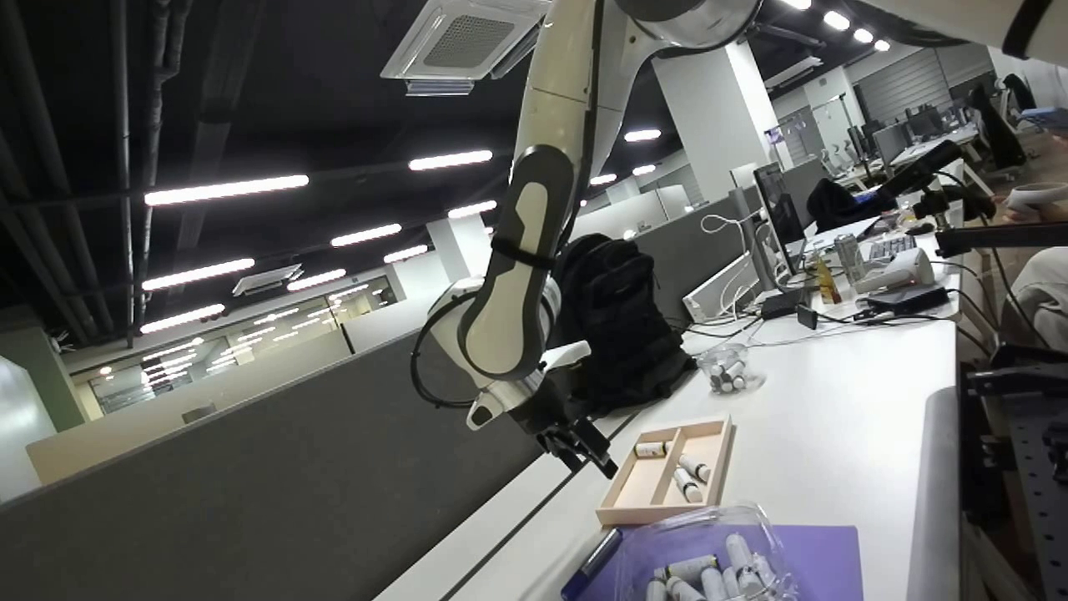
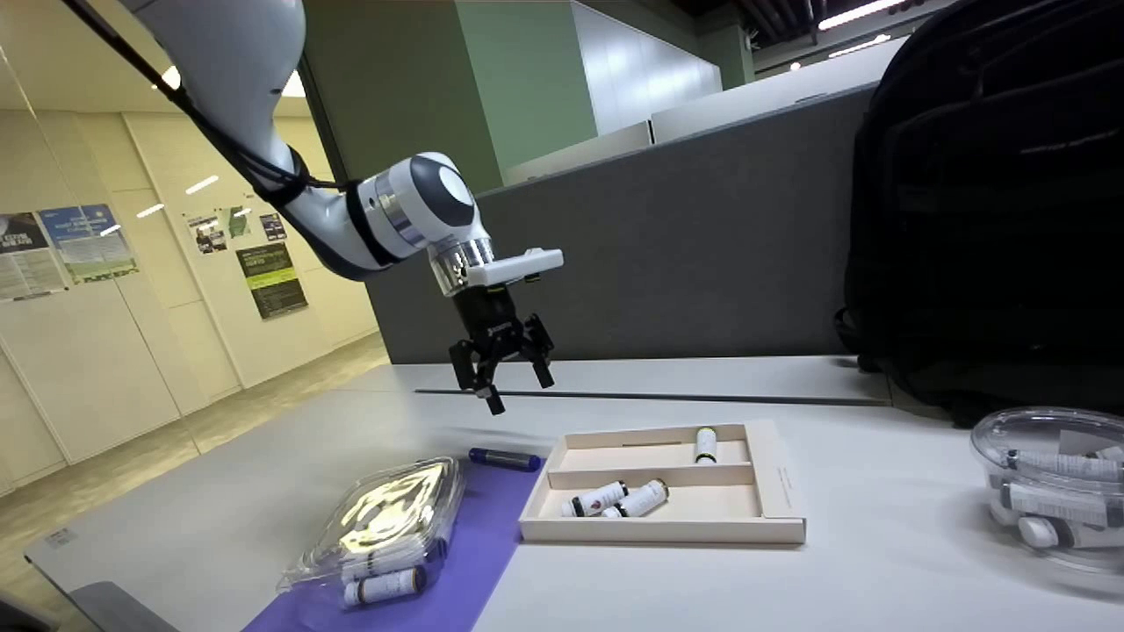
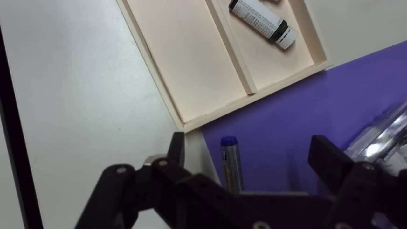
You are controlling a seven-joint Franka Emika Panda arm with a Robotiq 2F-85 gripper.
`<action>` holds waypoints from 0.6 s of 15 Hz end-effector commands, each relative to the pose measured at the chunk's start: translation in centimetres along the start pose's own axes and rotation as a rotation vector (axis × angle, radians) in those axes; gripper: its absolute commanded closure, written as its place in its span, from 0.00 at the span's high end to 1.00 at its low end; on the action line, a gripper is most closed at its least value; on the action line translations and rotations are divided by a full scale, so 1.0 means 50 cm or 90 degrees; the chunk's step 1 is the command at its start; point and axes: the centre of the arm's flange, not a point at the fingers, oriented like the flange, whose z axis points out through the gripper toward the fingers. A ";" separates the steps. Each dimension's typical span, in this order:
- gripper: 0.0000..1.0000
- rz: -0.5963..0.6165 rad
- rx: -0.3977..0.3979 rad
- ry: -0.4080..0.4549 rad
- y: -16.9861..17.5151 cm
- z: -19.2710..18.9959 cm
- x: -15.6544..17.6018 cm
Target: Put the blue marker on the tray
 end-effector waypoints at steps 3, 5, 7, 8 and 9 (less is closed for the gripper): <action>1.00 0.006 -0.034 -0.012 -0.015 0.028 0.042; 1.00 0.003 -0.041 0.001 -0.018 0.048 0.072; 1.00 -0.005 -0.048 0.010 -0.024 0.069 0.099; 1.00 -0.010 -0.046 0.013 -0.026 0.080 0.111; 1.00 -0.014 -0.040 0.018 -0.029 0.091 0.120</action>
